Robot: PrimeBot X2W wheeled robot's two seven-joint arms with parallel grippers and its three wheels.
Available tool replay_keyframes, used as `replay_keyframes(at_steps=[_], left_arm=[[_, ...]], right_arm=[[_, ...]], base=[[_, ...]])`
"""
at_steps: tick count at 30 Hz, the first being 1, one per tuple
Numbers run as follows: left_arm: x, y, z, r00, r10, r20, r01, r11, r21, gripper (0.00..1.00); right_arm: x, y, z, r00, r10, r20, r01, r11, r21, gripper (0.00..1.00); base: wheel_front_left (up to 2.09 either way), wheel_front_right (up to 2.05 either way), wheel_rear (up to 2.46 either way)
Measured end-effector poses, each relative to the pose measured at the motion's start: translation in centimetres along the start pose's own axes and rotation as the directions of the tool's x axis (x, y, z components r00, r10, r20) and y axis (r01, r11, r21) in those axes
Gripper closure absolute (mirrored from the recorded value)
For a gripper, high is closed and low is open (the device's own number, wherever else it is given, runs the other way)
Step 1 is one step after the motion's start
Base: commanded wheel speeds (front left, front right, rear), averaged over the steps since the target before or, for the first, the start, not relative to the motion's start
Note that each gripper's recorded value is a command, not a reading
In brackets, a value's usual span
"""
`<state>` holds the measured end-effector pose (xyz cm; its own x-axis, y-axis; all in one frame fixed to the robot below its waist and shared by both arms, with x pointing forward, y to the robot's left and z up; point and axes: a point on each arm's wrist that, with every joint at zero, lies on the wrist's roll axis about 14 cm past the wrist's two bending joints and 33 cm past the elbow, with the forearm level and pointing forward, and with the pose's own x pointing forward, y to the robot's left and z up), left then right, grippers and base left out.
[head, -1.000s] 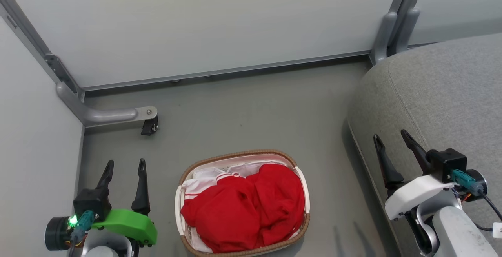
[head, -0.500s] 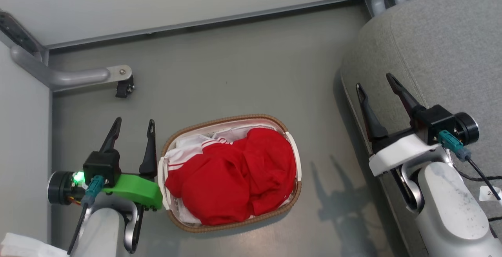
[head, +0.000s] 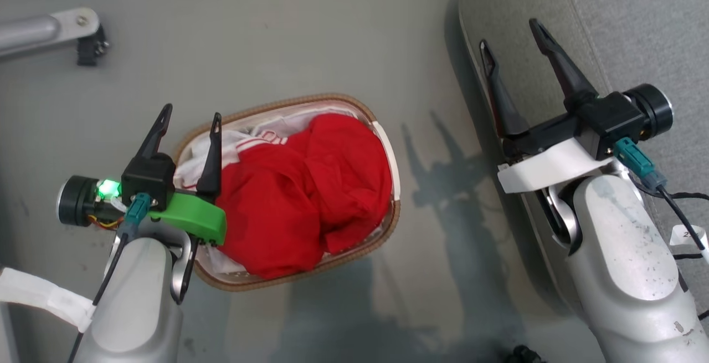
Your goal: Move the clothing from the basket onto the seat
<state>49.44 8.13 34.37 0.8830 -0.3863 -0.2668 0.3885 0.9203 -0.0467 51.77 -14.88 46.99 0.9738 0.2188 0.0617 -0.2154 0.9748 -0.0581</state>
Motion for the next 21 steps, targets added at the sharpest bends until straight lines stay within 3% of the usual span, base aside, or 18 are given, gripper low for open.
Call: replay_keyframes(at_steps=[6,21], left_arm=[[2.4,-1.2,-3.7,0.996,-0.064,-0.068,0.063,0.998,-0.020,0.00],[4.8,-4.3,-13.8,0.946,-0.197,-0.259,0.181,0.980,-0.084,0.00]], right_arm=[[0.3,-1.3,-2.8,0.998,-0.044,-0.047,0.045,0.999,0.020,0.00],[0.2,-2.0,-8.3,0.988,-0.047,-0.148,0.051,0.999,0.018,0.00]], base=[[0.00,0.00,0.00],[0.00,0.00,0.00]])
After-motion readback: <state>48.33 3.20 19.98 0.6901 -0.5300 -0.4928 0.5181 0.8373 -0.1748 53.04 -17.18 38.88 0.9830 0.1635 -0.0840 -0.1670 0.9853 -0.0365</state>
